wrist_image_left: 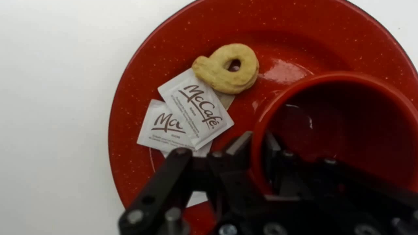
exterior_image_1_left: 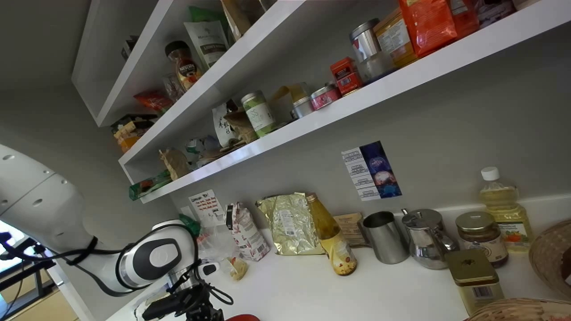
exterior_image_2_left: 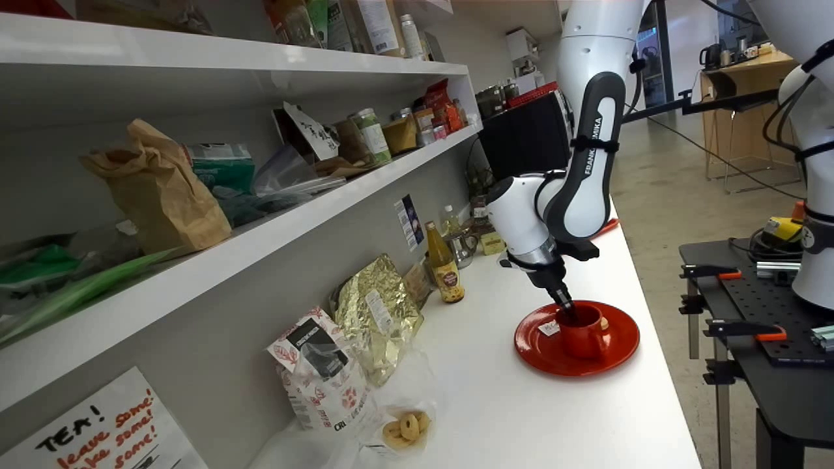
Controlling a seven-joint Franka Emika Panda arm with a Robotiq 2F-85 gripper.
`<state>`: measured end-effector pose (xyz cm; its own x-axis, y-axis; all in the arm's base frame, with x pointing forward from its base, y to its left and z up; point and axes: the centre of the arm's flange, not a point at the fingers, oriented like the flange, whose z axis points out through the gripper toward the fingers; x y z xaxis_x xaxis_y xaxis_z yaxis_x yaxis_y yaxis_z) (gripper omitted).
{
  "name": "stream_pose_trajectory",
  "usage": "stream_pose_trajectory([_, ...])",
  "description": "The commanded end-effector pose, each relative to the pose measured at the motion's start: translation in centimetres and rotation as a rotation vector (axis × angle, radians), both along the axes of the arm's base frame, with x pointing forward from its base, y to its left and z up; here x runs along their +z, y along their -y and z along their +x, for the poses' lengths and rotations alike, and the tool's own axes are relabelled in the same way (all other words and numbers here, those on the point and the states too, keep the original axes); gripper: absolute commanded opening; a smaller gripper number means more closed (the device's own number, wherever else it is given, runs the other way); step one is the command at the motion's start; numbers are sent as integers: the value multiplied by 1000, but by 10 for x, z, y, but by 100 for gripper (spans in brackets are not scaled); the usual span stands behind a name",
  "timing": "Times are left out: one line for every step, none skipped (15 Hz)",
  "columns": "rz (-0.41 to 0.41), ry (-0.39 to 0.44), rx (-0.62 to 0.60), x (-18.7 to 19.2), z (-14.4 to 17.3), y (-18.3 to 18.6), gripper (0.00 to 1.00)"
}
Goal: Put the orange cup on the orange plate
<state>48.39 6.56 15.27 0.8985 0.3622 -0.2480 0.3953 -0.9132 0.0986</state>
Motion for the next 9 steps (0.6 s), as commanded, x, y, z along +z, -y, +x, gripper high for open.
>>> stream_pose_trajectory([3,0,-1,1,-2,0,34])
stream_pose_trajectory([3,-4,-1,2,-4,1,41])
stream_pose_trajectory([0,-2,-1,-1,-1,0,22])
stream_pose_trajectory([0,-4,-1,-1,-2,1,31])
stream_pose_trajectory([-1,-6,-1,-2,-2,1,38])
stream_pose_trajectory([-1,-6,-1,-2,-3,1,41])
stream_pose_trajectory([-1,-6,-1,-2,-3,1,41])
stream_pose_trajectory([-1,-6,-1,-2,-3,1,41])
stream_pose_trajectory([-1,-6,-1,-2,-3,1,41])
